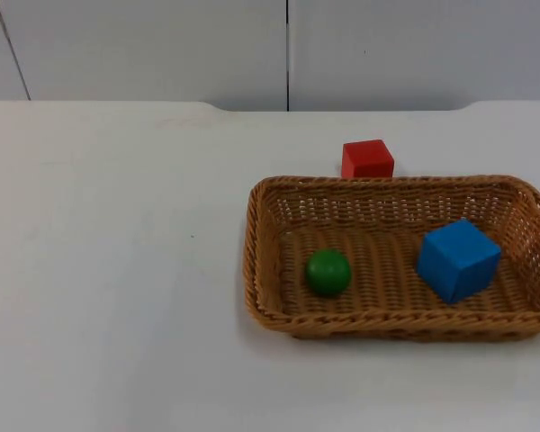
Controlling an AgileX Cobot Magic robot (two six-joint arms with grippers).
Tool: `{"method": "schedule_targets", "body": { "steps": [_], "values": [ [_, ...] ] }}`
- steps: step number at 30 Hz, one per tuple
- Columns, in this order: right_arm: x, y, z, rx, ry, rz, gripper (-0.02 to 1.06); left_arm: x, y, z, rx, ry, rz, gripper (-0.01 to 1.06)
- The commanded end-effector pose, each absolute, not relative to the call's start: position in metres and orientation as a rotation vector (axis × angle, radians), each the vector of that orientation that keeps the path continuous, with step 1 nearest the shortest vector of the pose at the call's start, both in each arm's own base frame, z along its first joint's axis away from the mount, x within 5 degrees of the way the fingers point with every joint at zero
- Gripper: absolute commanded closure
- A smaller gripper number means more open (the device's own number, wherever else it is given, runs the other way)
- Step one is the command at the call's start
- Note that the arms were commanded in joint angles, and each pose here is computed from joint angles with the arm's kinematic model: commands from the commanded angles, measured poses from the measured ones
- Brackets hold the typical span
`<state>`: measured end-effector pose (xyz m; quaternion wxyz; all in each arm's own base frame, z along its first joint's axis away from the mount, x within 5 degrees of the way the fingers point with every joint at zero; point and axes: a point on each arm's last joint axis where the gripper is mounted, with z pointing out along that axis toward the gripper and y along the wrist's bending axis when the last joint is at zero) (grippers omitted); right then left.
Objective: Place all geometric objects except the red cube into the basket.
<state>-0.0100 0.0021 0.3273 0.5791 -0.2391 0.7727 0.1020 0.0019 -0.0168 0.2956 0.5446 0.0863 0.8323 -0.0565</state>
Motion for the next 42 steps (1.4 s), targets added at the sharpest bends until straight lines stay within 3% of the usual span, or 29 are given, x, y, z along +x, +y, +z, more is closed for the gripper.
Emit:
{"method": "schedule_targets", "body": {
  "steps": [1, 12, 20, 27, 42],
  "values": [
    [-0.018, -0.001, 0.322, -0.565, 1.813, 0.240, -0.01, -0.004, -0.014, 0.289, 0.207, 1.968, -0.084, 0.00],
    [-0.019, -0.003, 0.303, -0.561, 1.884, 0.222, -0.01, -0.006, -0.011, 0.275, 0.195, 2.053, -0.047, 0.00],
    [-0.009, 0.000, 0.280, -0.537, 1.983, 0.236, -0.01, -0.005, -0.003, 0.275, 0.038, 2.064, -0.016, 0.00],
    [-0.006, -0.005, 0.280, -0.438, 2.006, 0.213, -0.01, -0.005, -0.003, 0.275, 0.038, 2.064, -0.016, 0.00],
    [-0.007, -0.004, 0.280, -0.455, 2.003, 0.213, -0.01, -0.005, -0.003, 0.275, 0.042, 2.063, -0.015, 0.00]
  ]
}}
